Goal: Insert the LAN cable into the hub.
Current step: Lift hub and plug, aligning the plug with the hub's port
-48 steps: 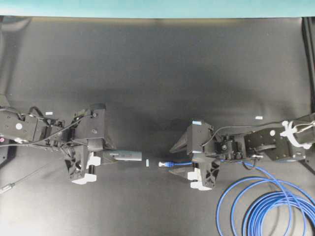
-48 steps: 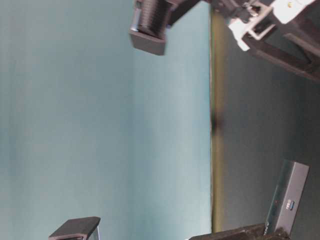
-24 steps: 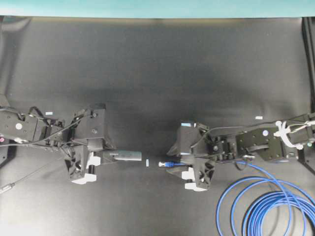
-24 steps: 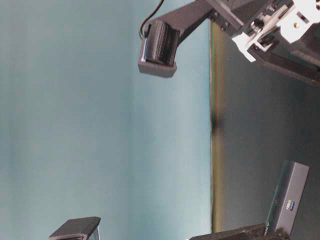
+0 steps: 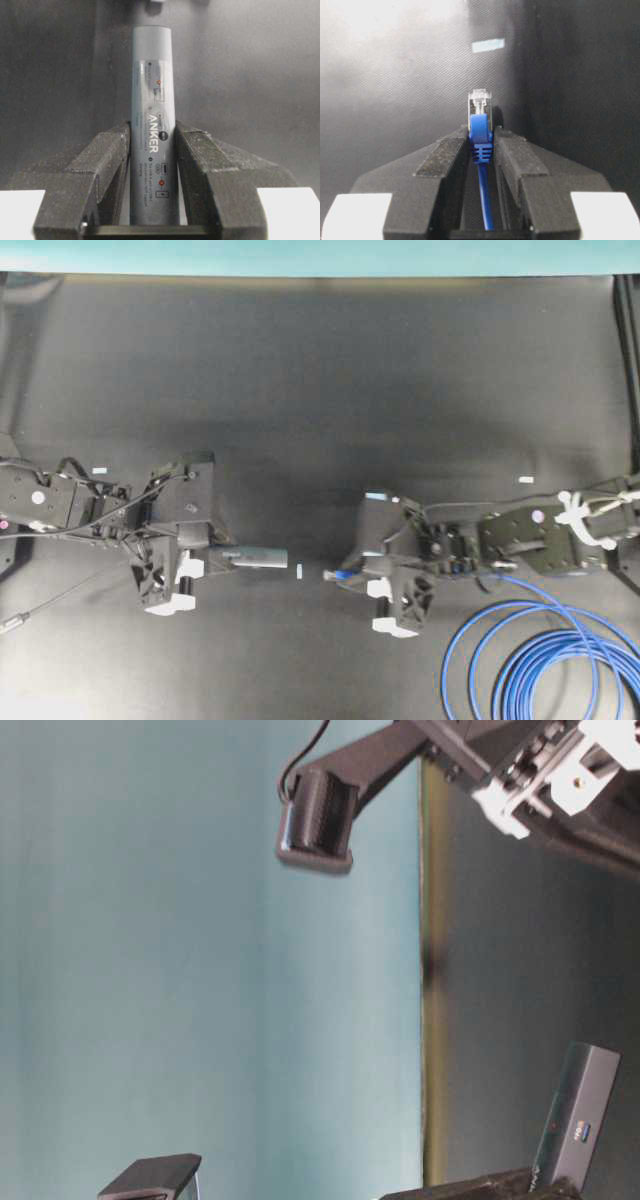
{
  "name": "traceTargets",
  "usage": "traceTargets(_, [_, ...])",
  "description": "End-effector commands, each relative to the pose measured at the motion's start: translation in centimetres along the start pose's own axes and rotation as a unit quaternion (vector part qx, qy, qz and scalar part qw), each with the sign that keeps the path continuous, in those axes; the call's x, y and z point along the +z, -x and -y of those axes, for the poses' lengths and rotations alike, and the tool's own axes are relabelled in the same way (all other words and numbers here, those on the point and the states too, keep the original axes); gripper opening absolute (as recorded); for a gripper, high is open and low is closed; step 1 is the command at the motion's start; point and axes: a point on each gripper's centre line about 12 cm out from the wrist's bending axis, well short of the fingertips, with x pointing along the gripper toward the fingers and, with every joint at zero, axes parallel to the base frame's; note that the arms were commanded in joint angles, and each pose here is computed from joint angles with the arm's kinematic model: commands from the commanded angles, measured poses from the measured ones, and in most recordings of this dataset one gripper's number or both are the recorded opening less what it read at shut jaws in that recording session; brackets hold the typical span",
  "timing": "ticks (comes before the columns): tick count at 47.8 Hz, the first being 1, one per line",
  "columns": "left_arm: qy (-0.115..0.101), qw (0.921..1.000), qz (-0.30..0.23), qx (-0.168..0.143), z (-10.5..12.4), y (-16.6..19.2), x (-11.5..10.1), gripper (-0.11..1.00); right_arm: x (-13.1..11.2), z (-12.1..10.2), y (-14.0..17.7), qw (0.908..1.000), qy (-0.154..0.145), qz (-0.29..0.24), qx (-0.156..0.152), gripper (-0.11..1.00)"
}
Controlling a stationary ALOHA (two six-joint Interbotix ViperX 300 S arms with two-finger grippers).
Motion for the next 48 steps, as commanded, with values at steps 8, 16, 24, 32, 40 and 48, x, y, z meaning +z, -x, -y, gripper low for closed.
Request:
traceTargets(8, [-0.012,0.9989,0.044,-0.008,0.6,0.5,3.2,0.28,2.7,-0.7,2.0,0.9965,-0.036,0.072,0.021,0.13])
traceTargets(16, [-0.022,0.9986,0.047,-0.009,0.7,0.5,3.4,0.28,4.6,-0.3,2.4,0.9924,-0.042,0.113,0.024,0.13])
traceTargets(24, [-0.032,0.9982,0.049,-0.010,0.8,0.5,3.4,0.28,5.6,-0.4,2.9,0.9858,-0.041,0.159,0.035,0.13])
traceTargets(32, [-0.043,0.9976,0.053,-0.010,0.9,0.4,3.5,0.28,5.9,-0.3,2.9,0.9840,-0.041,0.170,0.035,0.13])
traceTargets(40, [-0.042,0.9976,0.055,-0.009,0.7,0.4,3.6,0.28,6.0,-0.5,3.0,0.9835,-0.037,0.173,0.038,0.13])
traceTargets(48, [-0.042,0.9974,0.058,-0.008,0.7,0.4,3.9,0.28,6.1,-0.6,3.0,0.9823,-0.035,0.180,0.041,0.13])
